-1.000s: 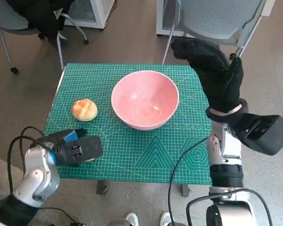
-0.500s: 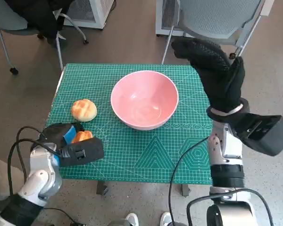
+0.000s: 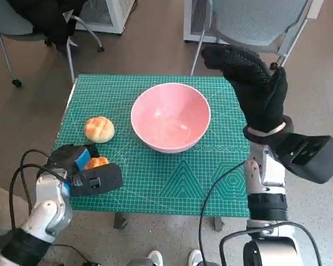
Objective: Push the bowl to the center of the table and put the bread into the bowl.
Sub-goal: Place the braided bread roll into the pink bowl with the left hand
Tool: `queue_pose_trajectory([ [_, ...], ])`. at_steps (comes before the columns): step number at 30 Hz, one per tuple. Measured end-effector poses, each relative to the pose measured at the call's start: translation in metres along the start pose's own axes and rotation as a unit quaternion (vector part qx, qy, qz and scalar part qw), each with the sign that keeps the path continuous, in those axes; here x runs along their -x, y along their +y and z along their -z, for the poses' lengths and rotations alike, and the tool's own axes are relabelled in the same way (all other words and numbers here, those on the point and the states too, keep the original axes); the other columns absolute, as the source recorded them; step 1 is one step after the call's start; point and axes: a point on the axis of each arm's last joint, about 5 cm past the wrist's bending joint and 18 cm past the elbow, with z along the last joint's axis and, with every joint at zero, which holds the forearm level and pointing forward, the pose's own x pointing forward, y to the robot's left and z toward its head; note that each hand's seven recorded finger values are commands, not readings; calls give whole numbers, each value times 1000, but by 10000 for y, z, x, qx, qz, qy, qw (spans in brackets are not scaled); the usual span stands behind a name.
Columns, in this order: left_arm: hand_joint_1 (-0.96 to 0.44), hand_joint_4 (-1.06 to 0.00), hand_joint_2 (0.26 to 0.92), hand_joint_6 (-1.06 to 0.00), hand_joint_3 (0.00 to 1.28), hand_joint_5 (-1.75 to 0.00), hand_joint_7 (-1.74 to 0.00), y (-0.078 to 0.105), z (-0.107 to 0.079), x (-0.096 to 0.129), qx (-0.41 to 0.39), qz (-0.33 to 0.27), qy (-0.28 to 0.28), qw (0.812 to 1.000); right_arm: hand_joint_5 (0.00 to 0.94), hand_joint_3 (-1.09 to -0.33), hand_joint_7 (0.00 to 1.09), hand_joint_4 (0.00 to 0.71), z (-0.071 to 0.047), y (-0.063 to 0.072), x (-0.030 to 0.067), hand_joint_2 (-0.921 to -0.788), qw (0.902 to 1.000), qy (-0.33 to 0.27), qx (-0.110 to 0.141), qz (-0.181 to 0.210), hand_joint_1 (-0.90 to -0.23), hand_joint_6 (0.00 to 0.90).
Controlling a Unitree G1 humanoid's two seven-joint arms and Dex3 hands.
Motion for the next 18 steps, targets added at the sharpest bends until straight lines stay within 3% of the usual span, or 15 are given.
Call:
queue_pose_trajectory([
  [8,6,-485,600,-580,776,-1689,-1193,15,14,-2,-1,-32,-65,10000,0,-817,239,42,0,0,0,-921,10000,0,0,-2,-722,-1],
  [15,6,-509,582,-605,786,-1673,-1168,46,15,43,78,-5,-143,9999,0,-819,237,41,0,0,0,-921,10000,1,0,-1,-722,-1],
  [18,6,-562,594,-634,728,-1603,-1117,78,7,93,137,-4,-237,9996,0,-819,236,40,2,0,1,-921,10000,5,-1,0,-722,-1],
])
